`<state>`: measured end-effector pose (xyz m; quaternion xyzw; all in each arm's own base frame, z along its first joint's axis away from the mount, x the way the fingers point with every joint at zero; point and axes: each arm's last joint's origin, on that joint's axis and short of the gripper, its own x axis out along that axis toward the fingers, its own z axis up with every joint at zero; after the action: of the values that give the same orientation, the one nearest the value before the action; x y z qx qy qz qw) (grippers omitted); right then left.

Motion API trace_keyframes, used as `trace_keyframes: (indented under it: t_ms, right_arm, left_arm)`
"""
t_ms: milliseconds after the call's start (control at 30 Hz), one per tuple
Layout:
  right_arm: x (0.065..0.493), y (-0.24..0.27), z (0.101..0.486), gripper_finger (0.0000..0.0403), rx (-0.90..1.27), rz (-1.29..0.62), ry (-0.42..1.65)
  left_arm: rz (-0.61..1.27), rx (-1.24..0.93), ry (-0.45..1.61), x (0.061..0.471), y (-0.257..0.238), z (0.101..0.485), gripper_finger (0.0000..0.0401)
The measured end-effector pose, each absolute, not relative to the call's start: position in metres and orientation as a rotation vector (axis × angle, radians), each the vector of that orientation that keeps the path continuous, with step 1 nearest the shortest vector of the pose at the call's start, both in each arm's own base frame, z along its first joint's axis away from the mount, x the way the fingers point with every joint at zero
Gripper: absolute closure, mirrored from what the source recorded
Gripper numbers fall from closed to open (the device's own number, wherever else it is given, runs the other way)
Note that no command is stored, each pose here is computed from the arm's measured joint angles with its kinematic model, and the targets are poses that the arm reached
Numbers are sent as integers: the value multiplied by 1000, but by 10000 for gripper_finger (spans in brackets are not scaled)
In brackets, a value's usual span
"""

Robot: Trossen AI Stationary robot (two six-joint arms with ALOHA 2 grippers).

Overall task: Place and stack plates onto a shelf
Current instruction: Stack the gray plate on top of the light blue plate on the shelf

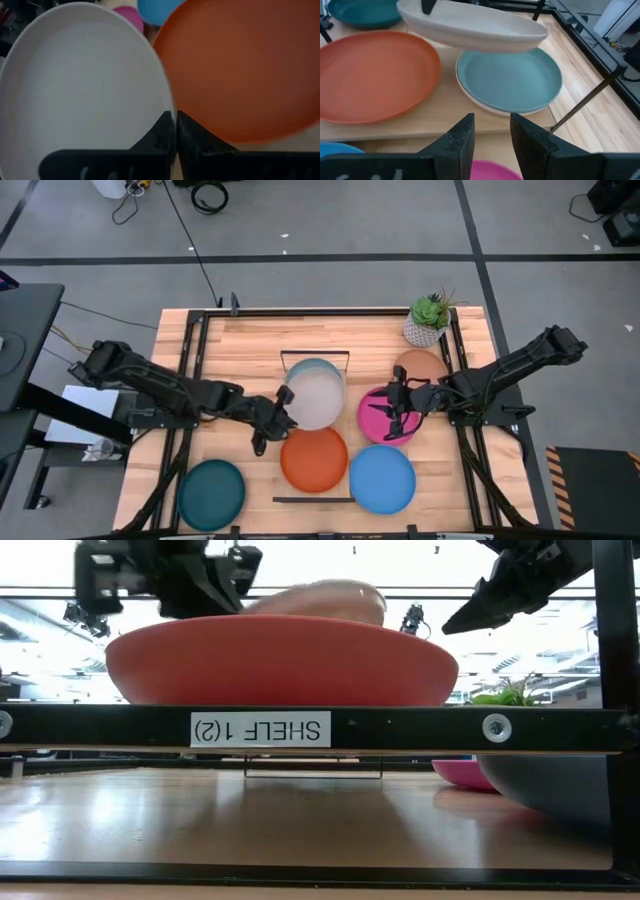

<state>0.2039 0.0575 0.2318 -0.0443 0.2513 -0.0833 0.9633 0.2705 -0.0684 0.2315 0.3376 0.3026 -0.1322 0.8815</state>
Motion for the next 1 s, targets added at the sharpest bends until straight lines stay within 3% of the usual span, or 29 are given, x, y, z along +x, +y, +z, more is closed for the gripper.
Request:
trace_keyframes:
  t_ms: [400,767,1000]
  right_arm:
    - [214,69,224,272,-99,-137,498]
    - [228,75,214,272,-97,-126,486]
    - [256,77,193,272,-199,-143,439]
  left_arm:
    - [-182,798,762,291,-51,200,373]
    - [-124,728,764,292,-42,205,257]
    - [-58,634,702,285,-42,224,251]
